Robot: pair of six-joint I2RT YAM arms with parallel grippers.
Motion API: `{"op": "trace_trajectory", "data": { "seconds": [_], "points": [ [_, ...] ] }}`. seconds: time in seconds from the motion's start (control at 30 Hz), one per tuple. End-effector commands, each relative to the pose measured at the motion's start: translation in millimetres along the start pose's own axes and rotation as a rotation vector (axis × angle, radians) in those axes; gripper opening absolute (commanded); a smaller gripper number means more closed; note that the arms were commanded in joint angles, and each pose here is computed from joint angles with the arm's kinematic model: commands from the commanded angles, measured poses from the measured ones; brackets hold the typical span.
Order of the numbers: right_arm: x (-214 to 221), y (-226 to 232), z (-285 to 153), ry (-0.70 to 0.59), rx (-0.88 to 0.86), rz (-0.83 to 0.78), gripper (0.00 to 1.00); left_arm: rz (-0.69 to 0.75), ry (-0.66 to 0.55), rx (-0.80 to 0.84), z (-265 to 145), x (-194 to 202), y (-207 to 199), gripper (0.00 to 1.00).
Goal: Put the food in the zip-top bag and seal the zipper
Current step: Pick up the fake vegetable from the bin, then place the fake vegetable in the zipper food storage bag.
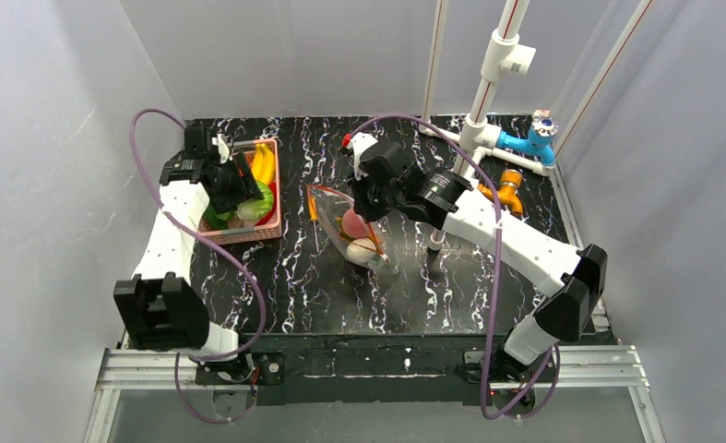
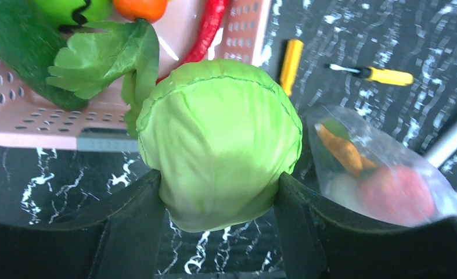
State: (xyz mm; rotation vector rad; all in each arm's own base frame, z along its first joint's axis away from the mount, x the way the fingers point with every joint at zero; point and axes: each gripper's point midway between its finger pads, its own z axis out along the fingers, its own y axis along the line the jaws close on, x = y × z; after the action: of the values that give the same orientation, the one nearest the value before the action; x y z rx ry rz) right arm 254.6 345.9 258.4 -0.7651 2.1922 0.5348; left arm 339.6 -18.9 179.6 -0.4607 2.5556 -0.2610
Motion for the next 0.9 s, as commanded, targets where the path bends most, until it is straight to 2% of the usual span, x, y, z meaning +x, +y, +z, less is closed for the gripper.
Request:
{"op": "trace_trajectory", "data": {
  "seconds": [0.0,0.3,0.5,0.63,0.87],
  "points": [
    [-28,0,-4,-0.075,0.029,0.017,0.01,-0.007,-0.016,0.166,-55,11,-31,0.47],
    [-37,-9,-4,-0.107,0.124,-0.058,0.01,-0.085,0.061,0.682,-139,46,-117,0.45],
    [-38,4,-3,-0.119,0.071,-0.026,0.01,-0.036,-0.054,0.967,-204,49,-163,0.45],
    [-45,18,-10,-0.158,0.002,0.04,0.01,0.0,-0.043,1.062,-204,59,-193,0.44],
    [-52,14,-27,-0.227,-0.003,0.176,0.01,-0.05,-0.095,1.067,-162,70,-190,0.4]
  ]
}}
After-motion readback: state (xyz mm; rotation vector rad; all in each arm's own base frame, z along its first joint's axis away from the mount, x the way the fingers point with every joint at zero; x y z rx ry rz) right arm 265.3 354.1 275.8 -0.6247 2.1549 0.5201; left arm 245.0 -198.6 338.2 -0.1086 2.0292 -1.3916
